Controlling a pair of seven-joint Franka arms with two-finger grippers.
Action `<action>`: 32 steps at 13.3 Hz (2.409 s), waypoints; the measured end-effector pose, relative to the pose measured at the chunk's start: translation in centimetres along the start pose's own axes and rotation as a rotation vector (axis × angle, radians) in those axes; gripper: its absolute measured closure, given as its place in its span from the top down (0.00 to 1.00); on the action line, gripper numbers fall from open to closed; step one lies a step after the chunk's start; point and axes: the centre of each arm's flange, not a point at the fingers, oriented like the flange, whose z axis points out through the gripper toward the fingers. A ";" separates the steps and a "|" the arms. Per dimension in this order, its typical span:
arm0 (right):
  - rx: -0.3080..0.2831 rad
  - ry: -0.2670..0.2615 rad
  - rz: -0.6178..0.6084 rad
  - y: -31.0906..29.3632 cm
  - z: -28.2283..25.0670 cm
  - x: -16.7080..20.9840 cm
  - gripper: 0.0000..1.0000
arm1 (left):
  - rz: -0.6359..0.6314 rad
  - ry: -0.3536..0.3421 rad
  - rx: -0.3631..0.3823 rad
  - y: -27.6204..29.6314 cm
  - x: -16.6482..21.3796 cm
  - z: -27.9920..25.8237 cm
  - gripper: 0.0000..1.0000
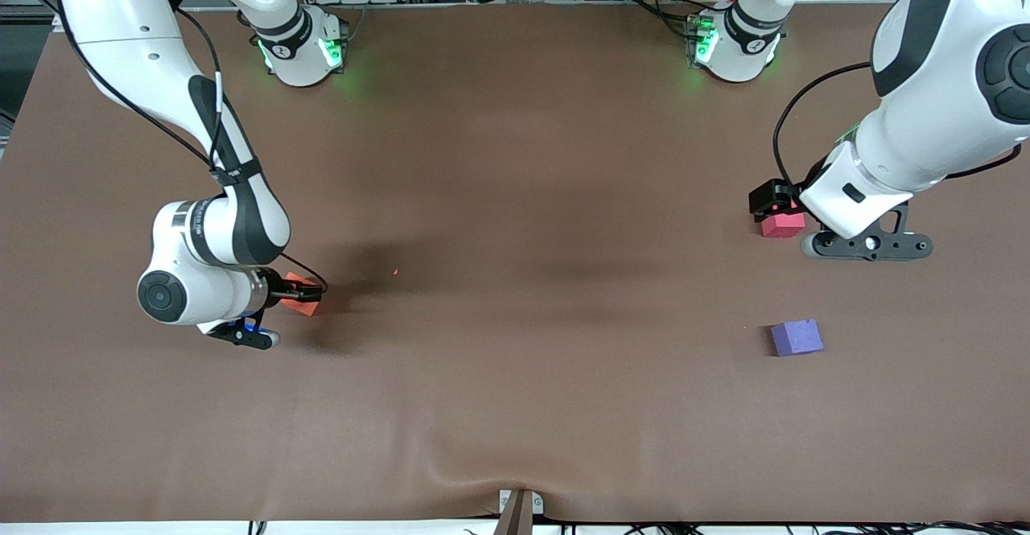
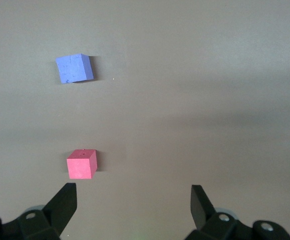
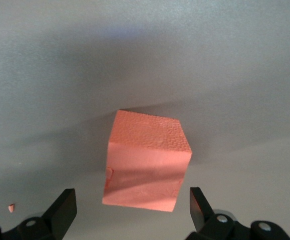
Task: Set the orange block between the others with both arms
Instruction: 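Reach the right gripper down to the orange cube and close on it, then carry the orange cube toward table center while the left gripper nears the purple cube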
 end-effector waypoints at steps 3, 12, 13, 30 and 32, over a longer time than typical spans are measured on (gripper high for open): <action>-0.001 -0.001 0.008 0.3 0.2 0.1 1.00 | 0.000 0.000 0.000 0.0 0.0 0.0 1.00; 0.004 0.038 0.013 0.3 2.1 1.1 0.85 | 0.000 0.000 0.000 0.0 0.0 0.0 1.00; 0.006 0.044 0.013 0.3 2.1 1.2 0.75 | 0.000 0.000 0.000 0.0 0.0 0.0 1.00; 0.043 0.176 -0.292 -21.5 -1.9 -7.4 0.52 | -0.053 -0.032 -0.003 -3.1 1.6 2.0 1.00; 0.035 0.176 -0.327 -23.7 -1.3 -9.1 0.52 | -0.102 -0.054 -0.007 -6.2 2.5 3.4 1.00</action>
